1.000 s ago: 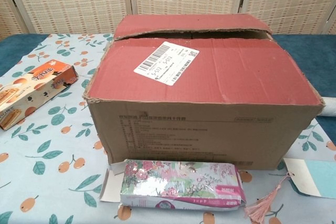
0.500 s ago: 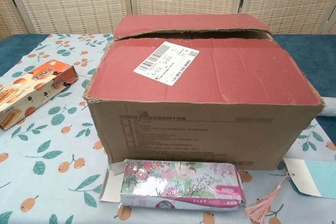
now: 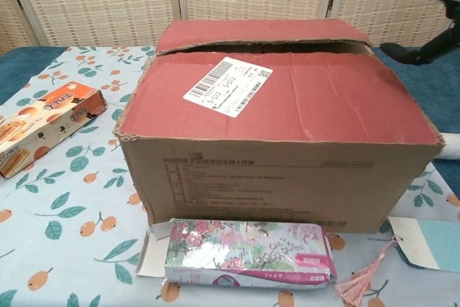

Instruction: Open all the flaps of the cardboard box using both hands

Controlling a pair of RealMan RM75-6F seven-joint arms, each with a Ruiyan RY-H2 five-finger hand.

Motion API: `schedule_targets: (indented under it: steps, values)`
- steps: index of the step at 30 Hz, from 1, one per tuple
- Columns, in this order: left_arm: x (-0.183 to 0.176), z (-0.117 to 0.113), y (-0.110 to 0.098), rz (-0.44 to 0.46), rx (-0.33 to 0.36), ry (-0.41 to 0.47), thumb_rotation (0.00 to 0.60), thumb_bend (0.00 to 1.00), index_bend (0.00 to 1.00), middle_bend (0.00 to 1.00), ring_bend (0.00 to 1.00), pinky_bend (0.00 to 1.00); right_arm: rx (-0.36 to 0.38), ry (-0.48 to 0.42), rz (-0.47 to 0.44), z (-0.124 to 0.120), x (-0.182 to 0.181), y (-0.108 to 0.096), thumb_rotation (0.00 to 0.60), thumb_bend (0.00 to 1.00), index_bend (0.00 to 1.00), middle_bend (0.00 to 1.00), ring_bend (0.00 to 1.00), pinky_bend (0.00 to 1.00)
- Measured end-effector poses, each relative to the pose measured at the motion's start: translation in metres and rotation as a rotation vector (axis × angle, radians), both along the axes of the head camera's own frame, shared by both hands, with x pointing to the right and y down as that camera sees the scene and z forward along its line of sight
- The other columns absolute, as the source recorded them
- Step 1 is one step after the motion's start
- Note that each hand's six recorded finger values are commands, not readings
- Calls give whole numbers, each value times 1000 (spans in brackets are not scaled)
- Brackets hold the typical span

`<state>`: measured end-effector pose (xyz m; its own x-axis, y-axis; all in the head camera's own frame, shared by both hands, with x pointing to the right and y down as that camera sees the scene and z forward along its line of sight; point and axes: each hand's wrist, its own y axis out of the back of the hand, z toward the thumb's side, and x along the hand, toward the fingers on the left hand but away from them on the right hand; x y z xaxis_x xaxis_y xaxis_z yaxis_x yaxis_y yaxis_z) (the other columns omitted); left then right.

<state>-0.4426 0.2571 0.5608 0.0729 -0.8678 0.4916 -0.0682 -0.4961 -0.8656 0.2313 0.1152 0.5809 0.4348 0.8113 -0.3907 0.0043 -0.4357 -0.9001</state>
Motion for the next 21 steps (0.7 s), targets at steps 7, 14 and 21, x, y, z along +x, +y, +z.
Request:
schedule_targets:
  steps: [7,14,21]
  values:
    - [1,0,0,3,2,4,600,491,140,73,0,0,-4,32,-3,23,-16,-17,600,513,14,0,0,0]
    - [0,-1,0,-1,2,12,600,491,140,73,0,0,-23,57,14,42,-23,-30,600,512,0,0,0,0]
    - [0,-1,0,1,4,17,600,491,140,73,0,0,-12,44,37,45,-29,-42,600,511,0,0,0,0]
